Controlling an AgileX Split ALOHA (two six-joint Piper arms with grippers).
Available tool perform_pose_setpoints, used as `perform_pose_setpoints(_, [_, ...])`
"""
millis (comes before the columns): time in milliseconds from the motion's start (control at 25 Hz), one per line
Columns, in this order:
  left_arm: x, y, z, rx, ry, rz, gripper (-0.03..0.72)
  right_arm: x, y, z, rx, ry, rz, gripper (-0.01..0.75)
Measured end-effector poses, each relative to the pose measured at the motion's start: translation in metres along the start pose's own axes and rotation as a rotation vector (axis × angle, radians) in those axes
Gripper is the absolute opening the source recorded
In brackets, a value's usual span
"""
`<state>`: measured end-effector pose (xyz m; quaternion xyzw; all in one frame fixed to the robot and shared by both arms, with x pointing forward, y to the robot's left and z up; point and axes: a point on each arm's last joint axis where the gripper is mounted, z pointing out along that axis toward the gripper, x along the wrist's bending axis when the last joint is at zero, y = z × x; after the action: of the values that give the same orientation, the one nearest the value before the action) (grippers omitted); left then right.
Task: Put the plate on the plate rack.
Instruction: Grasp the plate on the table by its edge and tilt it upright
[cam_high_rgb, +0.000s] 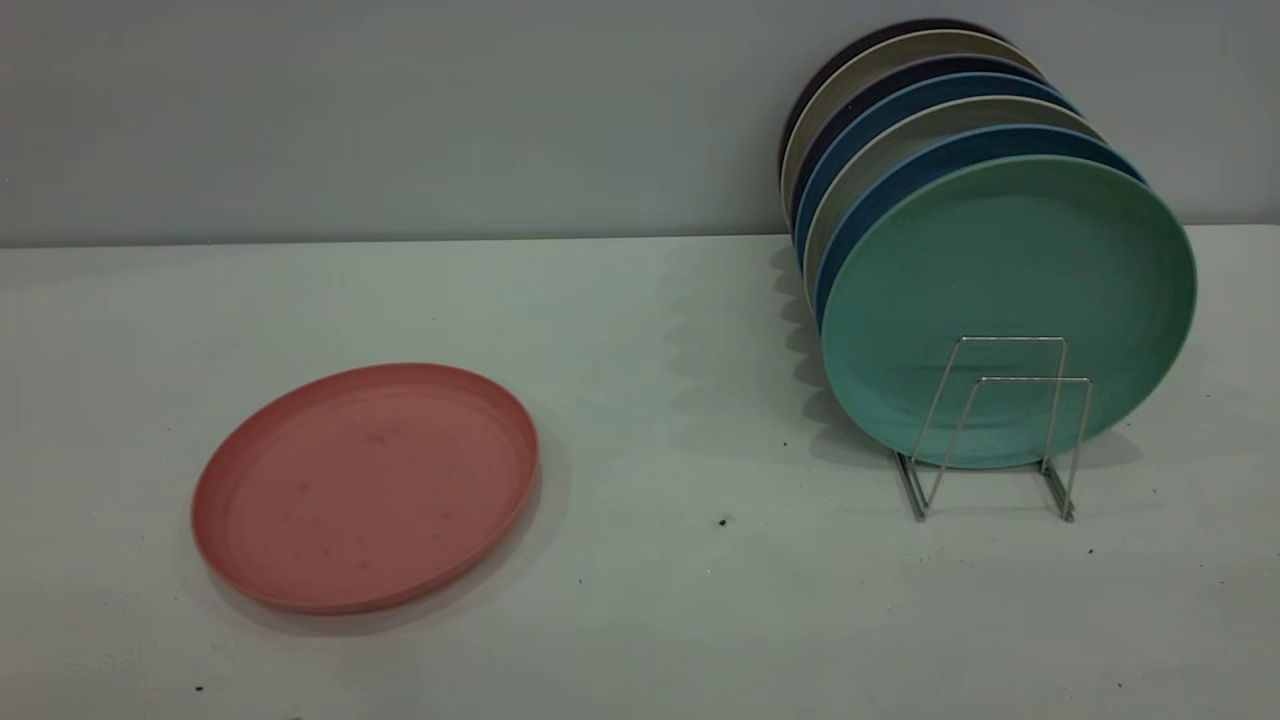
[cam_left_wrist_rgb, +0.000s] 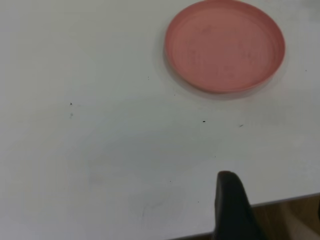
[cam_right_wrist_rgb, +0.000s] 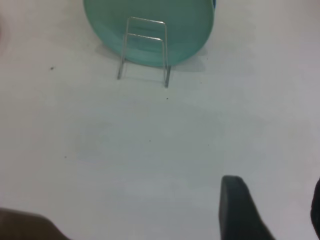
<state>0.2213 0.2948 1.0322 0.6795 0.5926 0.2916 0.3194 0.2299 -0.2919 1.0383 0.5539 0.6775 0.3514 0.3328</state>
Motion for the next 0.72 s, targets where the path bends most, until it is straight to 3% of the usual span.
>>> perform_pose_setpoints(280, [0.001,0.02,-0.007,-0.079,0.007,-0.039,0.445,0.003,0.013,-0.002,-0.047,0.047,0.023,0.368])
perform_pose_setpoints(480, [0.006,0.053,0.018,0.064,0.002,-0.104,0.445,0.009,0.035,0.016,-0.02,0.155,0.025,0.433])
perform_pose_setpoints(720, [0.015,0.092,0.082,0.285,0.009,-0.19,0.445,0.012,0.059,0.056,0.088,0.284,-0.009,0.473])
